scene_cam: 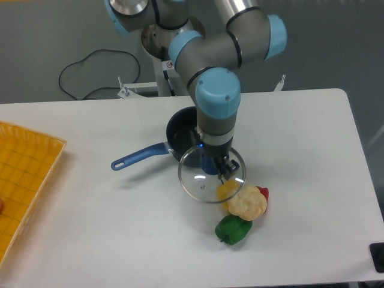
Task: Place the lid on the table
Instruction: 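Lift the glass lid by its knob off the dark pan, then carry the held glass lid away from the pan toward the blue handle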
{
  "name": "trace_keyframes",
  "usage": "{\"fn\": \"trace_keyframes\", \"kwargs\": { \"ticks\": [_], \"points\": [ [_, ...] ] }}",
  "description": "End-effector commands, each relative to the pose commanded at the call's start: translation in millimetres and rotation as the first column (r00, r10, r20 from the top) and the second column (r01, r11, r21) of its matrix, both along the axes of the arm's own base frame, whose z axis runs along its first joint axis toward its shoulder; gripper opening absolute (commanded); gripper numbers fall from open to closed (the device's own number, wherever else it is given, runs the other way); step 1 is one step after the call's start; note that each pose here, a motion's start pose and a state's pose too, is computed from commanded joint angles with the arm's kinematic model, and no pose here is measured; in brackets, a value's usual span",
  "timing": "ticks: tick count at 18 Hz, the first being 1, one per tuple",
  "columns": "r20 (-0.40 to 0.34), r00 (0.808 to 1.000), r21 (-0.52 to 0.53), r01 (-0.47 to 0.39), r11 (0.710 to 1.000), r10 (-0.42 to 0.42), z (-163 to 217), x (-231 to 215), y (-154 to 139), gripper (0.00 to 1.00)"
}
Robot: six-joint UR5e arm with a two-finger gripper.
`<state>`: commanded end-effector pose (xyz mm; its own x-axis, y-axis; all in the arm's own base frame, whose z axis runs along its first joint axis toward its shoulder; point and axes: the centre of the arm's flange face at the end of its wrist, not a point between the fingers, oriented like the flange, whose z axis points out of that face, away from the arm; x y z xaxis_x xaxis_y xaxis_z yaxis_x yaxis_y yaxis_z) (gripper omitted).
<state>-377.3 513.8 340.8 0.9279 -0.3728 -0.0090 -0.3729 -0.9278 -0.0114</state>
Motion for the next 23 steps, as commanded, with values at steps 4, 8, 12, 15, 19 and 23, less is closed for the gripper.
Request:
{"fn": "trace_keyframes", "kwargs": {
  "ticks": [4, 8, 12, 15, 19, 23],
  "points": [
    [0.004, 1.000, -0.001, -0.031, 1.000, 0.031, -4, 18, 17, 0.44],
    [0.013, 0.999, -0.012, -0.029, 1.000, 0.029, -23, 33, 40, 0.44],
    [0.003, 0.999, -0.001, -0.043, 0.999, 0.043, -38, 44, 58, 0.44],
    [-0.007, 0.999, 0.012, -0.041, 0.999, 0.041, -45, 51, 69, 0.44],
    [-0.009, 0.999, 0.016, -0.038, 0.999, 0.038, -56, 61, 80, 0.44],
    [-0.001, 0.999, 0.009, -0.052, 0.999, 0.052, -65, 70, 86, 0.44]
  ]
}}
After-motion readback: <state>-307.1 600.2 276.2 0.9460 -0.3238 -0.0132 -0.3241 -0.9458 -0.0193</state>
